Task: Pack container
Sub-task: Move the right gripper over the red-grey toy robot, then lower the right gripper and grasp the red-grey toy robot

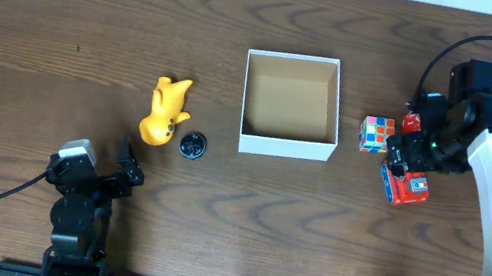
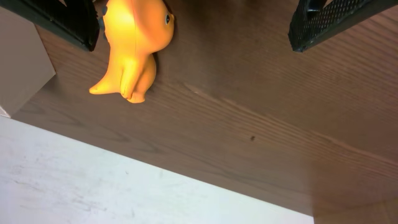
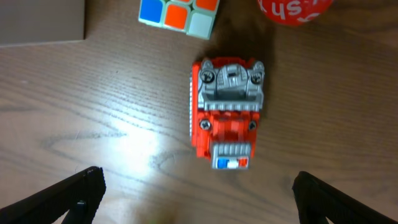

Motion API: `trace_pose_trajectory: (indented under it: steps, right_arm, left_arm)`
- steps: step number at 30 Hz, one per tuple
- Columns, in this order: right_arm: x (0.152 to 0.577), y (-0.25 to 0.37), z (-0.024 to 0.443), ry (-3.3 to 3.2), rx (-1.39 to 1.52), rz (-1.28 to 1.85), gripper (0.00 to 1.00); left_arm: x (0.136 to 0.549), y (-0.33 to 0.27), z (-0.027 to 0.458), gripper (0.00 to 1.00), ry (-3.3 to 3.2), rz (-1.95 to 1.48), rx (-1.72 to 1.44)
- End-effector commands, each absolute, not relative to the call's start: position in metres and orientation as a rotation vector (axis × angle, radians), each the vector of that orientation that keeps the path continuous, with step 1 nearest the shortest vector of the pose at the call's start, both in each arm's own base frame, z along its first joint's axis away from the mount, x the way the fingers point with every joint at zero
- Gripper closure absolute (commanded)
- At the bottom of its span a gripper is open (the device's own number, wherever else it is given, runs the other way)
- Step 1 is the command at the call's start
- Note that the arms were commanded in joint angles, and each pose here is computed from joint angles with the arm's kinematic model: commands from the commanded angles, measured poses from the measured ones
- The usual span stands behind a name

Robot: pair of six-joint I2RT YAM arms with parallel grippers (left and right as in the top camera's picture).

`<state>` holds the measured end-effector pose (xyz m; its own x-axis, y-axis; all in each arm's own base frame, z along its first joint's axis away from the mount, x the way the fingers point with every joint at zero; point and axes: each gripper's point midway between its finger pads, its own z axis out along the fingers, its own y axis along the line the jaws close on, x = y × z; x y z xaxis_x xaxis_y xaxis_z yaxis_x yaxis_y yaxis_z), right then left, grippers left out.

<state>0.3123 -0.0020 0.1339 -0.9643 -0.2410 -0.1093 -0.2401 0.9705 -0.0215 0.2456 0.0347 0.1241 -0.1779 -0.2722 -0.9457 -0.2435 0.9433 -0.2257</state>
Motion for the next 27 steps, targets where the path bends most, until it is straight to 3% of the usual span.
trace_pose_trajectory:
  steps: [1, 17, 27]
  right_arm:
    - [0.306, -0.008, 0.114, 3.057, -0.359, -0.032, 0.01]
    - [0.301, -0.030, 0.036, 3.009, -0.295, -0.117, 0.01]
    - [0.313, -0.045, 0.012, 2.902, -0.213, -0.146, 0.01]
  left_arm:
    - [0.242, 0.039, 0.107, 0.02, 1.811, 0.018, -0.398]
    - [0.242, 0.039, 0.107, 0.02, 1.811, 0.018, -0.398]
    - [0.242, 0.039, 0.107, 0.02, 1.811, 0.018, -0.398]
